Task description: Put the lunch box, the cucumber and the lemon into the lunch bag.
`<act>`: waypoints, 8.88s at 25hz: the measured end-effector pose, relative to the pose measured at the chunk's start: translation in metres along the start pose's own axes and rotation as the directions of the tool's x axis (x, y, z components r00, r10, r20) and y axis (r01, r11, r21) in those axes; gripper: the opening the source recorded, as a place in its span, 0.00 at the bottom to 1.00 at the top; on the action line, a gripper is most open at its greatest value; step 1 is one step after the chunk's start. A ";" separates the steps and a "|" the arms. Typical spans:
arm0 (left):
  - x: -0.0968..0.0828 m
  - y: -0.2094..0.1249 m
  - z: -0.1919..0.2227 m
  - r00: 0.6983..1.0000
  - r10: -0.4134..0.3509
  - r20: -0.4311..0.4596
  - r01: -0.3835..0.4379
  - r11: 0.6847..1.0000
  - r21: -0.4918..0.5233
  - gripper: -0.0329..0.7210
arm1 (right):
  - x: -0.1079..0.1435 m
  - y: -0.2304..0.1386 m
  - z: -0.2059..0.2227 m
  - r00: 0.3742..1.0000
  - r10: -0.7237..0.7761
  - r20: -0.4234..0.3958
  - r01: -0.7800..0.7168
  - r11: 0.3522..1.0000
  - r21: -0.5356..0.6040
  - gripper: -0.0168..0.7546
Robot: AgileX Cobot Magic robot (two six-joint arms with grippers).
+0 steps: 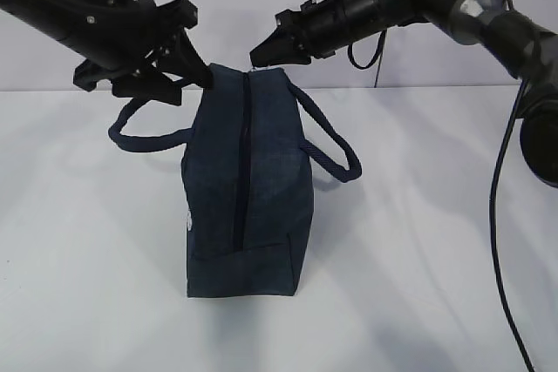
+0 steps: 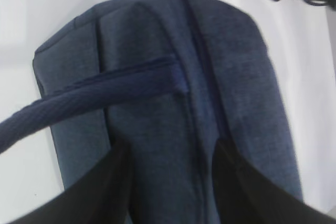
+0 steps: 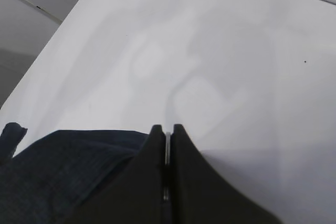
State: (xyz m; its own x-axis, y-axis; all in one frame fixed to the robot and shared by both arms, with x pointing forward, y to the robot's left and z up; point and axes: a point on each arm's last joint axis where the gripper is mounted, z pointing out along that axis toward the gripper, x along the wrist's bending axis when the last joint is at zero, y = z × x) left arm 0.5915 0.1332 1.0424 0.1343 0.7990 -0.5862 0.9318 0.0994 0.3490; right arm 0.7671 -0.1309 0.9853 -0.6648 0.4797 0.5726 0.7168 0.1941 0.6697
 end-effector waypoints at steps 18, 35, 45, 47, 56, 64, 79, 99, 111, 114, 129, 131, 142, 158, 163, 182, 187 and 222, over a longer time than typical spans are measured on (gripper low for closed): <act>0.003 0.018 0.024 1.000 -0.021 0.011 0.021 1.000 0.017 0.51 | 0.001 0.000 0.001 1.000 -0.005 -0.004 0.005 1.000 0.000 0.00; 0.003 0.020 0.025 0.999 0.045 0.011 -0.045 0.999 0.017 0.05 | 0.004 0.002 0.001 0.998 0.052 -0.032 -0.053 0.998 -0.017 0.00; 0.003 0.020 0.025 0.999 0.053 0.011 -0.053 0.998 0.017 0.05 | 0.004 0.004 0.001 0.959 0.281 -0.046 -0.283 0.959 -0.030 0.00; 0.003 0.020 0.025 0.999 0.053 0.011 -0.053 0.998 0.017 0.05 | 0.003 0.005 0.001 0.943 0.331 -0.041 -0.333 0.942 -0.046 0.00; 0.003 0.020 0.025 0.997 0.070 0.011 -0.070 0.997 0.017 0.05 | -0.002 0.008 0.002 0.882 0.471 -0.028 -0.471 0.877 -0.096 0.00; 0.003 0.020 0.025 0.997 0.075 0.012 -0.075 0.997 0.017 0.05 | -0.014 0.000 0.009 0.842 0.540 -0.003 -0.538 0.838 -0.091 0.00; 0.003 0.020 0.025 0.995 0.096 0.011 -0.096 0.995 0.013 0.05 | -0.042 -0.028 0.035 0.792 0.611 0.018 -0.609 0.791 -0.048 0.00; 0.003 0.020 0.025 0.995 0.099 0.011 -0.099 0.995 0.013 0.05 | -0.053 -0.042 0.044 0.828 0.558 0.060 -0.558 0.830 -0.018 0.00; 0.003 0.020 0.025 0.995 0.101 0.011 -0.101 0.995 0.013 0.05 | -0.049 -0.026 0.013 0.863 0.505 -0.010 -0.506 0.863 -0.017 0.32; 0.003 0.020 0.025 0.994 0.104 0.012 -0.105 0.994 0.017 0.05 | -0.054 -0.019 -0.005 0.872 0.489 -0.013 -0.489 0.870 -0.058 0.34; 0.002 0.017 0.025 0.993 0.113 0.025 -0.115 0.992 0.048 0.05 | -0.059 -0.012 -0.026 0.941 0.338 0.005 -0.336 0.937 -0.101 0.34; 0.001 0.017 0.025 0.994 0.104 0.035 -0.105 0.993 0.044 0.05 | -0.051 -0.004 -0.033 0.967 0.256 0.016 -0.253 0.961 -0.111 0.34; 0.000 0.019 0.025 0.995 0.082 0.052 -0.083 0.996 0.022 0.06 | -0.056 -0.005 -0.055 0.916 -0.195 0.350 0.153 0.978 0.143 0.34; 0.003 0.023 0.025 0.975 0.224 0.005 -0.224 0.975 -0.018 0.34 | 0.013 0.022 -0.131 0.820 -0.133 0.557 0.034 0.982 0.184 0.34; 0.004 0.017 0.025 0.947 0.322 0.014 -0.322 0.946 0.041 0.53 | 0.041 0.018 -0.148 0.823 -0.124 0.554 0.014 0.980 0.198 0.34; -0.018 0.000 -0.078 0.752 0.629 -0.198 -0.613 0.778 0.140 0.59 | 0.155 0.006 -0.216 0.808 -0.156 0.568 0.084 0.985 0.151 0.34; -0.010 -0.012 -0.103 0.714 0.631 -0.303 -0.568 0.775 0.276 0.59 | 0.193 0.007 -0.240 0.788 -0.189 0.586 0.155 0.982 0.108 0.34; 0.030 -0.234 -0.251 0.805 0.393 -0.444 -0.541 0.793 -0.278 0.59 | 0.304 -0.214 -0.290 0.658 -0.188 0.729 0.127 0.982 0.138 0.34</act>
State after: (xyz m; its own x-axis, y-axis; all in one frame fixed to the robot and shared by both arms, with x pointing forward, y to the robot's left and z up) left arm 0.2928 0.2825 1.1270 0.3250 0.9457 -0.0097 0.5727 -0.1886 0.7978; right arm 0.3510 -0.2752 1.1534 -0.4192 0.9031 -0.0934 0.6483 0.3698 0.6656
